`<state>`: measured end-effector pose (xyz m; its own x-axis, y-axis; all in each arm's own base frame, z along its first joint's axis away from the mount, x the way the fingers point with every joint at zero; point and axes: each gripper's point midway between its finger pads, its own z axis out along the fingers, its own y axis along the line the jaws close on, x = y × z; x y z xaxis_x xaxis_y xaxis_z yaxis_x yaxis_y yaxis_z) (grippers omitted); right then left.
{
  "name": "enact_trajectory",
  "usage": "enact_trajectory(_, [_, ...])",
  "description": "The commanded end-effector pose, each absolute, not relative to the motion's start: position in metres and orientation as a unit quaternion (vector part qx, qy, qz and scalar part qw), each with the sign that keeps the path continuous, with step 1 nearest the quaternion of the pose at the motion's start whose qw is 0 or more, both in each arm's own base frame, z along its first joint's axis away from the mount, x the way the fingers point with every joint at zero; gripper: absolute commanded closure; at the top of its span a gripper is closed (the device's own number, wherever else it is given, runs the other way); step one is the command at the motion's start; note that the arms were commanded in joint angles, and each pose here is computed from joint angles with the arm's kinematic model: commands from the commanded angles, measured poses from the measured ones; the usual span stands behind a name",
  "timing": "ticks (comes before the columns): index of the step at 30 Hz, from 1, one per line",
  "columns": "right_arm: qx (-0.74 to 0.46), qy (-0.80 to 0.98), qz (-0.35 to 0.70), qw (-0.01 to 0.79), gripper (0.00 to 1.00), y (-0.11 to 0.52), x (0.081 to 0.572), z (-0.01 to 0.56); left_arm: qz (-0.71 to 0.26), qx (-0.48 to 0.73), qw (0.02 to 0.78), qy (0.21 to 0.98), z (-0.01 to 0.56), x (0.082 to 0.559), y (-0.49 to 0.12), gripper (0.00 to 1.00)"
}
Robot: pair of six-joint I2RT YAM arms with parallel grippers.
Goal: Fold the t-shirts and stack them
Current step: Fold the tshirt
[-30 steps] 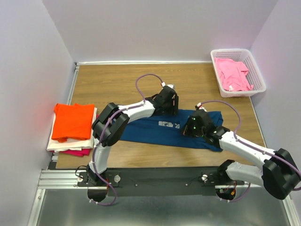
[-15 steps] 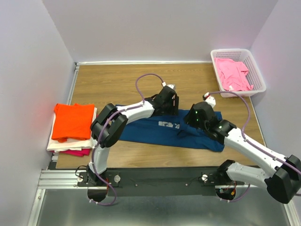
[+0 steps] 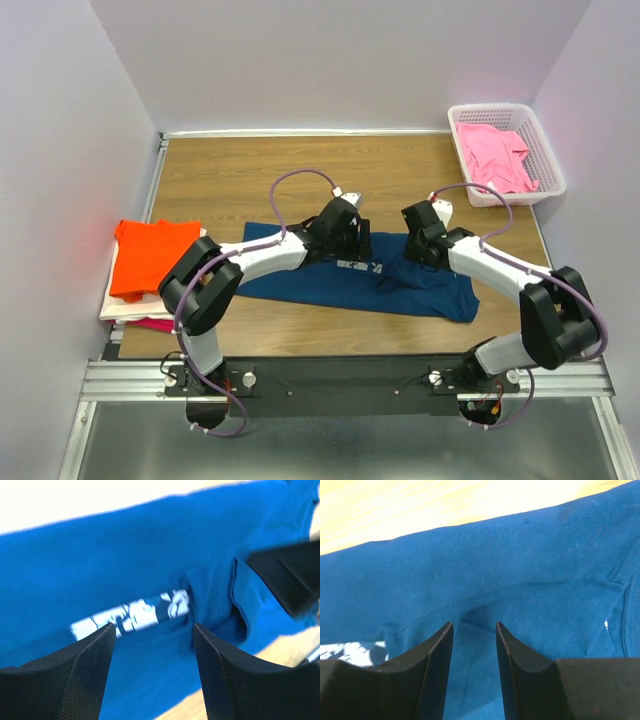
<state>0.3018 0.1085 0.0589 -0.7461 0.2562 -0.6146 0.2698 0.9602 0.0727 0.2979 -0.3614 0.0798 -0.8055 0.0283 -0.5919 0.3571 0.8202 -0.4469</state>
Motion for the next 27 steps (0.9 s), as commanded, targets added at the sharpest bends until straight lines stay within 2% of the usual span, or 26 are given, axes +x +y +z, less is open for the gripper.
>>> enact_trajectory(1, [0.128,0.937,-0.012,0.325,0.54,0.113,0.317,0.054,-0.318,0.117,0.306,0.890,0.104,0.288,-0.370,0.29])
enact_trajectory(7, [0.125,0.940,0.010,0.317,0.54,0.122,0.315,0.048,-0.323,0.124,0.304,0.888,0.105,0.285,-0.372,0.29])
enact_trajectory(11, [0.124,0.943,0.017,0.309,0.61,0.121,0.305,0.044,-0.324,0.126,0.304,0.887,0.105,0.286,-0.376,0.29])
enact_trajectory(15, [0.124,0.944,0.023,0.305,0.72,0.118,0.294,0.041,-0.325,0.127,0.300,0.888,0.103,0.286,-0.379,0.30])
enact_trajectory(20, [0.128,0.943,0.027,0.306,0.82,0.113,0.282,0.041,-0.329,0.131,0.298,0.886,0.104,0.285,-0.385,0.30])
enact_trajectory(24, [0.132,0.940,0.034,0.313,0.97,0.112,0.280,0.045,-0.330,0.133,0.296,0.886,0.104,0.285,-0.387,0.30])
enact_trajectory(27, [0.133,0.939,0.041,0.316,1.00,0.112,0.276,0.049,-0.331,0.134,0.296,0.886,0.104,0.284,-0.388,0.30])
